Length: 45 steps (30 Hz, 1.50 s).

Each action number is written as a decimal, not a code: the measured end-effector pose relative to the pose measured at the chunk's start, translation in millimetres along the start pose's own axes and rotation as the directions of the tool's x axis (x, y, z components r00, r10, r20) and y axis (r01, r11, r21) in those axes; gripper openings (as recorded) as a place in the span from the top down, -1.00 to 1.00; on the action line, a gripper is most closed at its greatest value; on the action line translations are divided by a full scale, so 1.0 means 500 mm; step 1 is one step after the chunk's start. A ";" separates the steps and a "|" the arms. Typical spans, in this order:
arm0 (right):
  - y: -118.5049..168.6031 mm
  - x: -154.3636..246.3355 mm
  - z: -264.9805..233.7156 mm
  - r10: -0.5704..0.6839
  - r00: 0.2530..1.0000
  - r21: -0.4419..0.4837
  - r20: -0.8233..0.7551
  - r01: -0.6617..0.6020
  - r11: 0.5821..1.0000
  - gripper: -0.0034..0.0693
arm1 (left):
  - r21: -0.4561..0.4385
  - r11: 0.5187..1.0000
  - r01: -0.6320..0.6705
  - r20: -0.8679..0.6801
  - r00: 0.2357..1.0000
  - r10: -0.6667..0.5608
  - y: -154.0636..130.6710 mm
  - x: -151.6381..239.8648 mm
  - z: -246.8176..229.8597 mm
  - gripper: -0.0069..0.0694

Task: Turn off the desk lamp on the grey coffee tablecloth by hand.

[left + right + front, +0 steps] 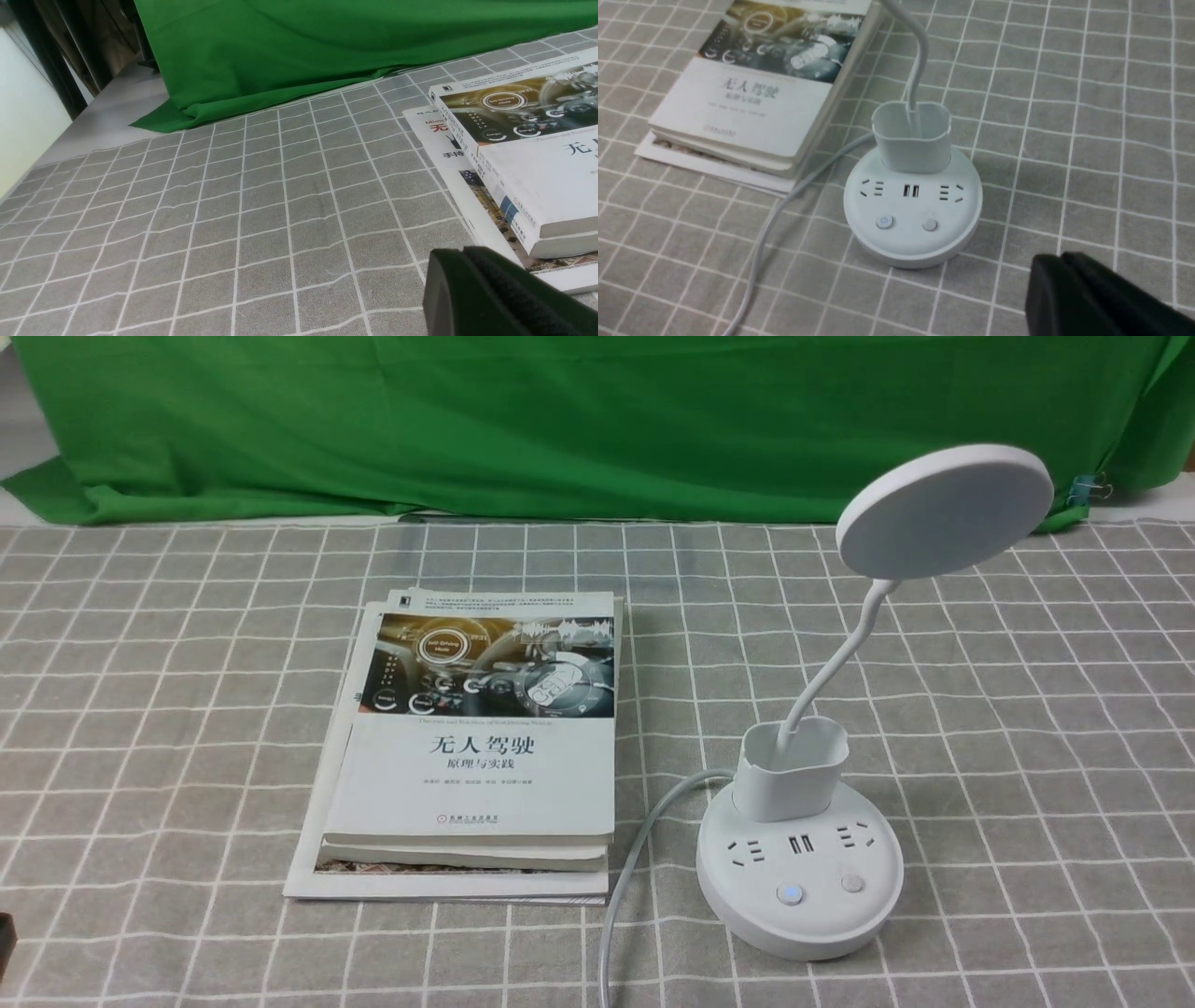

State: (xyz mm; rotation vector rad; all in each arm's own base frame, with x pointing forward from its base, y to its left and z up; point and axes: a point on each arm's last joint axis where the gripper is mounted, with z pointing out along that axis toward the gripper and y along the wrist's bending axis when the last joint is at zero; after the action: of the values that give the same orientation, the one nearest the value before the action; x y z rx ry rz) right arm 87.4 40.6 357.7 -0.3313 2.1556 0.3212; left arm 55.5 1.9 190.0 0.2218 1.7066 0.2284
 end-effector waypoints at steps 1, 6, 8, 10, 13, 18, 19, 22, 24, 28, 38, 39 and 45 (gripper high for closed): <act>0.000 0.000 -0.001 -0.001 1.000 0.001 0.002 0.001 1.000 0.81 | 0.000 1.000 0.000 0.000 1.000 0.000 0.000 0.000 0.000 0.82; -0.004 -0.005 -0.005 -0.071 0.996 0.021 0.044 0.071 0.997 0.81 | 0.000 1.000 0.000 0.000 1.000 0.000 0.000 0.000 0.000 0.82; -0.008 -0.008 -0.010 -0.122 0.990 0.043 0.076 0.119 0.992 0.81 | 0.000 1.000 0.000 0.000 1.000 0.000 0.000 0.000 0.000 0.82; -0.014 -0.012 -0.020 -0.168 0.977 0.084 0.129 0.158 0.984 0.81 | 0.000 1.000 0.000 0.000 1.000 0.000 0.000 0.000 0.000 0.82; -0.027 -0.019 -0.050 -0.240 0.932 0.196 0.271 0.190 0.962 0.81 | 0.000 1.000 0.000 0.000 1.000 0.000 0.000 0.000 0.000 0.82; -0.039 0.035 -0.079 -0.320 0.825 0.357 0.466 0.156 0.921 0.81 | 0.000 1.000 0.000 0.000 1.000 0.000 0.000 0.000 0.000 0.82; -0.041 0.053 -0.075 -0.317 0.821 0.371 0.475 0.140 0.918 0.81 | 0.000 1.000 0.000 0.000 1.000 0.000 0.000 0.000 0.000 0.82; -0.052 0.126 -0.045 -0.279 0.835 0.398 0.474 0.079 0.914 0.81 | 0.000 1.000 0.000 0.000 1.000 0.000 0.000 0.000 0.000 0.82; -0.063 0.189 -0.003 -0.229 0.867 0.404 0.442 0.036 0.914 0.81 | 0.000 1.000 0.000 0.000 1.000 0.000 0.000 0.000 0.000 0.82; -0.080 0.275 0.067 -0.186 0.893 0.405 0.409 0.005 0.914 0.81 | 0.000 1.000 0.000 0.000 1.000 0.000 0.000 0.000 0.000 0.82; -0.090 0.325 0.113 -0.074 0.911 0.358 0.406 -0.084 0.930 0.80 | 0.000 1.000 0.000 0.000 1.000 0.000 0.000 0.000 0.000 0.82; -0.090 0.326 0.114 -0.073 0.912 0.358 0.403 -0.084 0.930 0.80 | 0.000 1.000 0.000 0.000 1.000 0.000 0.000 0.000 0.000 0.82; -0.090 0.326 0.114 -0.054 0.912 0.351 0.407 -0.101 0.931 0.80 | 0.000 1.000 0.000 0.000 1.000 0.000 0.000 0.000 0.000 0.82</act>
State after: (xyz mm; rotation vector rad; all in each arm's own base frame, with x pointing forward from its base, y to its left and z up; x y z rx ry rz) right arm 55.4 -0.4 187.0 -0.0160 1.7530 -0.0074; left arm 55.5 1.9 190.1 0.2217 1.7062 0.2284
